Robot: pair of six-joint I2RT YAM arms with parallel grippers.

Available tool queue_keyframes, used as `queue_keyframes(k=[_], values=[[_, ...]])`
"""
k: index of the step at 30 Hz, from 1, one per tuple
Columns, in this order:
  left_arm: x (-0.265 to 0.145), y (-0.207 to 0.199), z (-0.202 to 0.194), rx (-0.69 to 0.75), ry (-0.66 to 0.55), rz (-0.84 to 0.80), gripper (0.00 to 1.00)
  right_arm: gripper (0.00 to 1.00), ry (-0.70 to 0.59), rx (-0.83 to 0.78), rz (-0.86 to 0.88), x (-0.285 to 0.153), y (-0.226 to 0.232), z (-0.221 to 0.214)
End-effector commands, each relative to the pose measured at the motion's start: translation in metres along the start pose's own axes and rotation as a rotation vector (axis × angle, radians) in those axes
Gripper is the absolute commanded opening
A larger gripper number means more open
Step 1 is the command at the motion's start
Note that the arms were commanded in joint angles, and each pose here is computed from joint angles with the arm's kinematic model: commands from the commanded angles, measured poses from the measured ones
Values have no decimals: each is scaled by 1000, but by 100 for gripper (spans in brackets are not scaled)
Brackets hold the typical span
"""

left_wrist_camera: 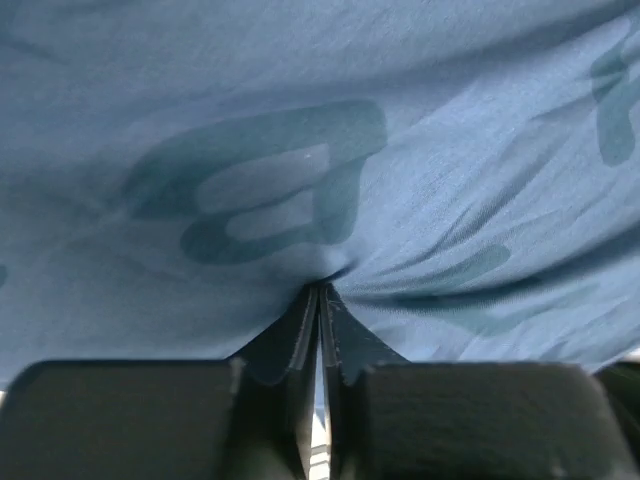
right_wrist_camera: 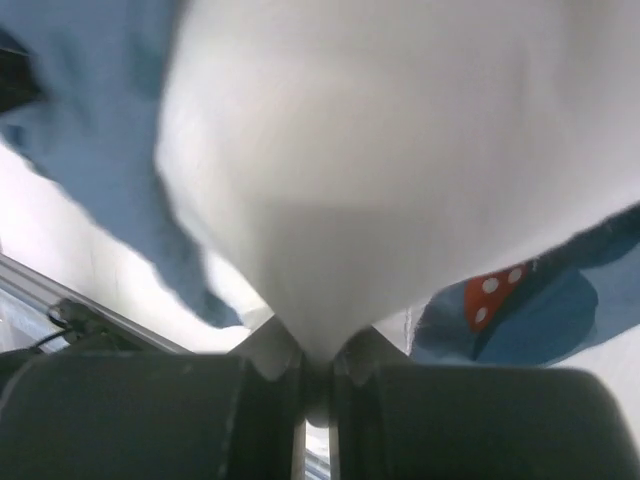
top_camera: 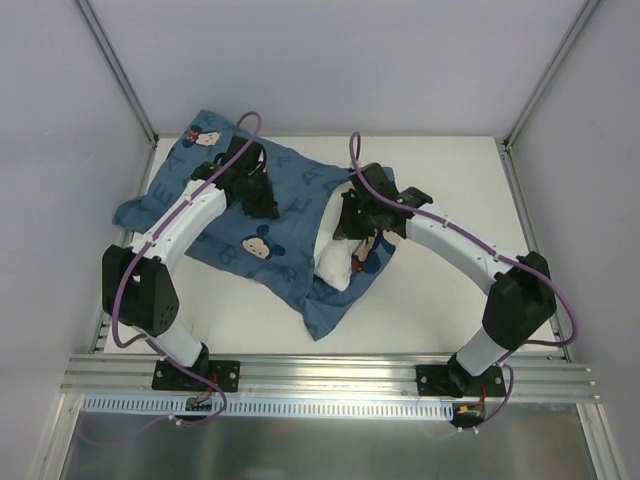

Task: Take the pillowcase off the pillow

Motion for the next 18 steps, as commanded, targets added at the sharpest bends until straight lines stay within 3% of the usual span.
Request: queue_keyframes(k=[1, 6, 10, 12, 13, 18], values=[[-12, 3, 16, -28, -36, -19, 0, 1, -296, -91, 4, -93, 18, 68], [-26, 21, 46, -179, -88, -33, 0, 1, -485, -161, 3, -190, 24, 76], [-31, 41, 62, -279, -115, -20, 0, 1, -633, -124, -79, -266, -6, 32], [-34, 47, 68, -308, -127, -22, 0, 1, -607, -79, -194, -266, -35, 3], [-37, 50, 72, -323, -136, -23, 0, 1, -655, -33, -246, -283, -51, -14], [-45, 39, 73, -308, -117, -87, 0, 1, -479, 108, -485, -251, -108, -81]])
Point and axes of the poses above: each gripper's point midway between its finger pads, its own x axis out along the fingers, its own y axis along the line the jaws close on, z = x × y, the point moved 7 cm from there along -x, back along the fingers, and after that the axes turned 13 degrees about -x, right-handed, at the moved point
